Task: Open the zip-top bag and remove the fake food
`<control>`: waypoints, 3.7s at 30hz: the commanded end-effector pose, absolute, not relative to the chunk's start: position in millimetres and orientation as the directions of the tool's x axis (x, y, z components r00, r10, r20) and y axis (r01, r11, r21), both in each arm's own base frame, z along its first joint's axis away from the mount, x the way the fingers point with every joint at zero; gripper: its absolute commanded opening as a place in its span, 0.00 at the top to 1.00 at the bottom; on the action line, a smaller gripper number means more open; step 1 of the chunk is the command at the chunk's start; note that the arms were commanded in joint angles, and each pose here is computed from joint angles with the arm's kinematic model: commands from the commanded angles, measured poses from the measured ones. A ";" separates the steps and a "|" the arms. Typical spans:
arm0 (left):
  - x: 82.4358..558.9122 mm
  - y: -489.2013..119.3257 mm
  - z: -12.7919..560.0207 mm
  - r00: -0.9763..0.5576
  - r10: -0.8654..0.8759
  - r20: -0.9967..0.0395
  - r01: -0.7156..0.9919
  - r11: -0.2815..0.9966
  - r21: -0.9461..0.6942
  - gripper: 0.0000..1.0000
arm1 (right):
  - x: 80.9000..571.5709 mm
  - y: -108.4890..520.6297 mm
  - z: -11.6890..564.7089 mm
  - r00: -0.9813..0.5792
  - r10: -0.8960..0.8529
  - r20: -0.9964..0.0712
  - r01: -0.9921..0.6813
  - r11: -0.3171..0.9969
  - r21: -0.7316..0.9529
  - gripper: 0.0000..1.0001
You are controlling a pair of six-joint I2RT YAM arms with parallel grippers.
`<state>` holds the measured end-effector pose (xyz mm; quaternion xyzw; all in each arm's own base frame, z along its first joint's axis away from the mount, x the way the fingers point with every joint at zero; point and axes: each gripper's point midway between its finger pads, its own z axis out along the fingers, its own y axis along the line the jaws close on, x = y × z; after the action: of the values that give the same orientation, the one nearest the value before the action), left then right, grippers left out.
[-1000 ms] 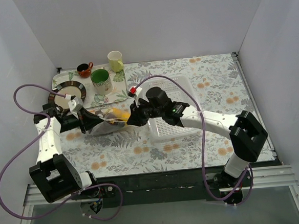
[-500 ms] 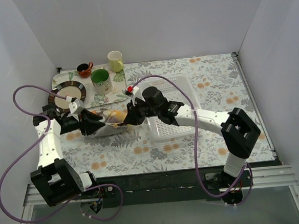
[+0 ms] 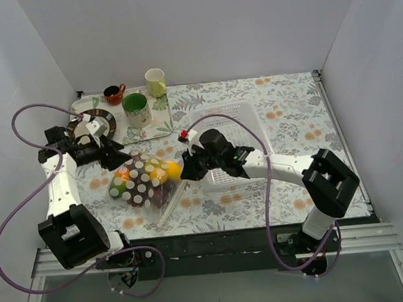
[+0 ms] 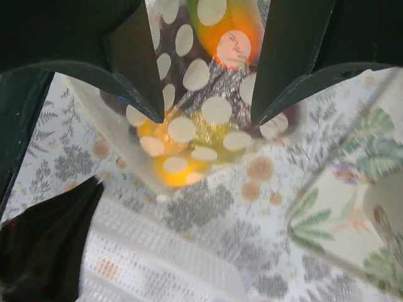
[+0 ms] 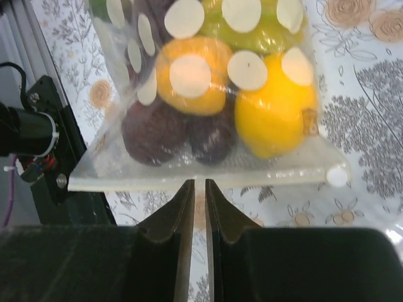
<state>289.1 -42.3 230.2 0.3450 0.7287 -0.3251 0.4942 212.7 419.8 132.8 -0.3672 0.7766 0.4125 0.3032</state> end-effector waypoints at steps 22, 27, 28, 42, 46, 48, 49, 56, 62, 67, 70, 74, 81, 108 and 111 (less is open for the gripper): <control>300.8 35.0 106.8 -0.584 0.157 -0.796 0.644 0.686 -0.337 0.30 | 153.0 426.1 98.9 -0.378 -0.444 -0.813 -0.921 0.264 0.285 0.46; 294.6 30.3 103.8 -0.584 0.160 -0.796 0.658 0.668 -0.348 0.30 | 163.7 436.9 96.2 -0.371 -0.436 -0.820 -0.922 0.282 0.266 0.46; 292.4 27.4 103.2 -0.590 0.148 -0.794 0.657 0.660 -0.365 0.31 | 165.3 437.7 96.1 -0.369 -0.433 -0.822 -0.921 0.287 0.263 0.46; 279.9 5.8 93.6 -0.620 0.123 -0.775 0.664 0.608 -0.434 0.34 | 181.4 461.0 86.0 -0.347 -0.451 -0.823 -0.928 0.291 0.232 0.45; 288.8 19.1 85.7 -0.601 0.180 -0.779 0.663 0.657 -0.359 0.35 | 183.5 458.7 82.0 -0.341 -0.461 -0.819 -0.928 0.301 0.217 0.45; 294.5 27.0 79.6 -0.603 0.195 -0.773 0.645 0.690 -0.329 0.37 | 183.6 454.9 83.6 -0.338 -0.455 -0.824 -0.928 0.309 0.210 0.45; 296.4 30.0 78.8 -0.601 0.201 -0.773 0.640 0.700 -0.316 0.37 | 185.3 453.6 84.6 -0.336 -0.451 -0.827 -0.926 0.318 0.203 0.45; 293.7 24.1 71.6 -0.598 0.252 -0.761 0.652 0.705 -0.279 0.38 | 196.5 459.5 92.3 -0.291 -0.400 -0.869 -0.925 0.348 0.150 0.37; 286.9 5.0 71.8 -0.584 0.287 -0.760 0.687 0.674 -0.273 0.39 | 223.8 475.3 95.2 -0.236 -0.388 -0.891 -0.911 0.408 0.064 0.32; 285.8 -9.0 73.5 -0.591 0.282 -0.756 0.696 0.652 -0.300 0.38 | 230.4 492.9 82.3 -0.236 -0.437 -0.868 -0.919 0.390 0.054 0.33; 287.7 -12.0 76.8 -0.589 0.277 -0.759 0.698 0.648 -0.305 0.38 | 226.5 497.2 74.0 -0.252 -0.457 -0.853 -0.925 0.373 0.073 0.34; 289.8 -9.9 83.7 -0.602 0.270 -0.751 0.686 0.656 -0.314 0.36 | 216.3 482.9 49.9 -0.292 -0.504 -0.813 -0.921 0.378 0.096 0.36; 316.9 14.7 141.0 -0.616 0.117 -0.779 0.640 0.651 -0.408 0.02 | 199.3 456.9 29.2 -0.315 -0.560 -0.766 -0.916 0.390 0.092 0.40; 265.9 45.6 65.9 -0.672 0.286 -0.683 0.614 0.731 -0.298 0.41 | 188.6 458.7 82.9 -0.305 -0.521 -0.797 -0.920 0.378 0.104 0.88; 267.7 45.5 70.6 -0.662 0.287 -0.692 0.619 0.730 -0.289 0.39 | 182.5 451.2 106.1 -0.301 -0.512 -0.804 -0.923 0.370 0.110 0.99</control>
<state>248.5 38.5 54.9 0.2362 0.8868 -0.2803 0.2814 187.6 445.4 45.3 -0.4851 0.7713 0.2636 0.3166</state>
